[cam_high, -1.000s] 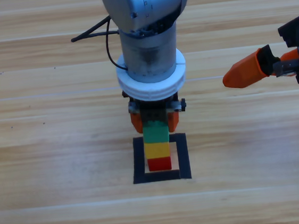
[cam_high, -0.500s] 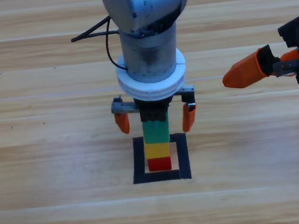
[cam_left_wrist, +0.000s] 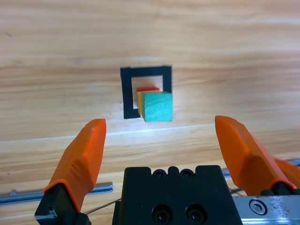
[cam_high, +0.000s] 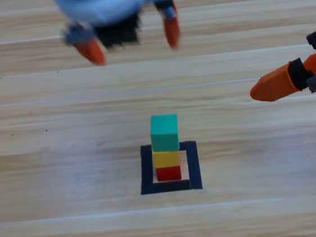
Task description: Stack the blocks in the rectangular block: red at the bottom, yellow in the middle, green on top
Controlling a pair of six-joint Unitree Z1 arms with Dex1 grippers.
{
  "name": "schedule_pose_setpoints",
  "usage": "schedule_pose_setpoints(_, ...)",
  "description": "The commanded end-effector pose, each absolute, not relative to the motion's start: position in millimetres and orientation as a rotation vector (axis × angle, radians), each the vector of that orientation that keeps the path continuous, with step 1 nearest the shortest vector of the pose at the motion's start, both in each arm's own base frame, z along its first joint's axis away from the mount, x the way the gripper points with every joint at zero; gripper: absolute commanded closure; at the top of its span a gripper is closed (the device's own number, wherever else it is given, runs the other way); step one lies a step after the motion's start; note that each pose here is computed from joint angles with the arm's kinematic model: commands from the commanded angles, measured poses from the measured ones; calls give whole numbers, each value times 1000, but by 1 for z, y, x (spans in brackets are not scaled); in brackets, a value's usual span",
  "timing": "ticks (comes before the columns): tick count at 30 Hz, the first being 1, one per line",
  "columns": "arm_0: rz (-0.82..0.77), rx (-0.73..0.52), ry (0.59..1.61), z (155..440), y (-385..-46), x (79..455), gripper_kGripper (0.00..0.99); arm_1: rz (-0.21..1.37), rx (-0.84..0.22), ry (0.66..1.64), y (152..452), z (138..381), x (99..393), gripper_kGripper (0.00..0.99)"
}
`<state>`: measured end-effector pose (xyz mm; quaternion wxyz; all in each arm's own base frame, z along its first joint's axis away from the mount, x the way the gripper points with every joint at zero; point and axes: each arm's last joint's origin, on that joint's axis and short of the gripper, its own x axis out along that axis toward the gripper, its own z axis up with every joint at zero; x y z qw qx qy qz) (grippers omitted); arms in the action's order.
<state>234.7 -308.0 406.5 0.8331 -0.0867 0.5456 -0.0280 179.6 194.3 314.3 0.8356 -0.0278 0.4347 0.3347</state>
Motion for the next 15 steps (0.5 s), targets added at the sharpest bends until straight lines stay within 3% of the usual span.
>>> schedule_pose_setpoints(1,-206,-154,977,464,-271,132,0,711,-83,971,197,301,189,1)
schedule_pose_setpoints(6,-303,10,883,419,-244,83,0,705,-95,998,204,293,195,1)
schedule_pose_setpoints(11,-401,58,815,381,-189,63,0,702,-98,999,207,293,199,1)
schedule_pose_setpoints(15,-421,55,797,371,-166,59,0,700,-101,1005,208,291,200,1)
